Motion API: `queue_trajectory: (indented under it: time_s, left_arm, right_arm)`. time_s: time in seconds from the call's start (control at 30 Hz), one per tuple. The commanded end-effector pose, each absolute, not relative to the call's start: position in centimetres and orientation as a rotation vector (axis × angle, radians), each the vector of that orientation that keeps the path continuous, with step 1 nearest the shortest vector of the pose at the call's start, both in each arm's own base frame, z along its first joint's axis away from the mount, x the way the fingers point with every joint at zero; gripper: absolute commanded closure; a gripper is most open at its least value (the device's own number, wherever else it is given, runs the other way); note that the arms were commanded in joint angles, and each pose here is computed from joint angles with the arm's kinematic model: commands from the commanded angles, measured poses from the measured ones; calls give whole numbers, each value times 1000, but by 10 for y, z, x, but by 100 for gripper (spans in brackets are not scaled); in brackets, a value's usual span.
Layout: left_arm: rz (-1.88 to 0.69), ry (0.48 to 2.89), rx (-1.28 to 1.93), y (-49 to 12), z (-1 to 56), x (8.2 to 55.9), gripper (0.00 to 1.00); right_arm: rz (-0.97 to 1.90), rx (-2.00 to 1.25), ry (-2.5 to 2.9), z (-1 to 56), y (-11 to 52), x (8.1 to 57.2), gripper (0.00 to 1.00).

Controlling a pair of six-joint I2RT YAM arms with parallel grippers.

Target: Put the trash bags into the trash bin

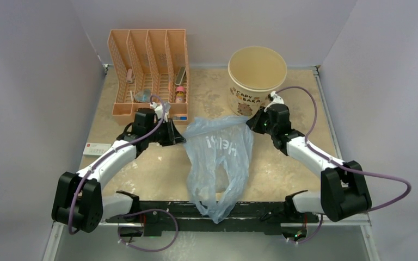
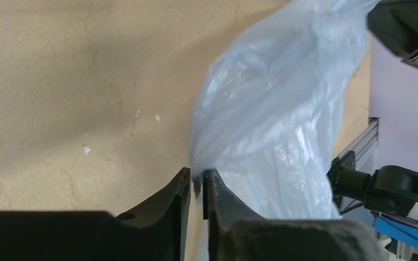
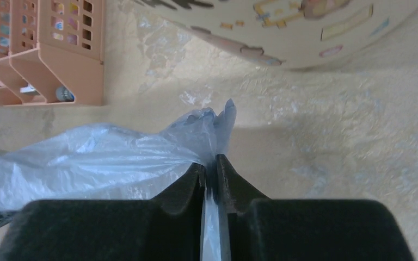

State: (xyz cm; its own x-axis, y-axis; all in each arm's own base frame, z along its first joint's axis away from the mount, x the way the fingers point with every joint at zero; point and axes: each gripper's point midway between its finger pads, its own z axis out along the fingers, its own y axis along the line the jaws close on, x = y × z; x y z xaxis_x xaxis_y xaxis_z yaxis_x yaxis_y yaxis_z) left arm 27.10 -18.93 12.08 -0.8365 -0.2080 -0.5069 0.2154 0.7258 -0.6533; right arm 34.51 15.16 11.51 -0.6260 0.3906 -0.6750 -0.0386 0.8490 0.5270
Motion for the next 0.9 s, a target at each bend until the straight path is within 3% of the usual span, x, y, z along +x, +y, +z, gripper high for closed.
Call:
queue_trajectory:
  time_s: [0.0, 0.13, 0.3, 0.7, 0.87]
  left_arm:
    - [-906, 2360, 12, -180, 125, 279, 76]
    - [-879, 2362, -5, -174, 128, 274, 53]
    - [-988, 2314, 49, -181, 141, 253, 46]
    - [-1365, 2247, 291, -210, 171, 187, 46]
    - [-1388, 2282, 346, -224, 169, 161, 46]
  right_arm:
    - [600, 195, 2137, 134, 149, 359, 75]
    - [539, 233, 2095, 147, 135, 355, 50]
    - [488, 286, 1986, 171, 118, 354, 32]
    - [505, 457, 1737, 214, 115, 424, 29]
    - [480, 453, 1776, 207, 119, 450, 28]
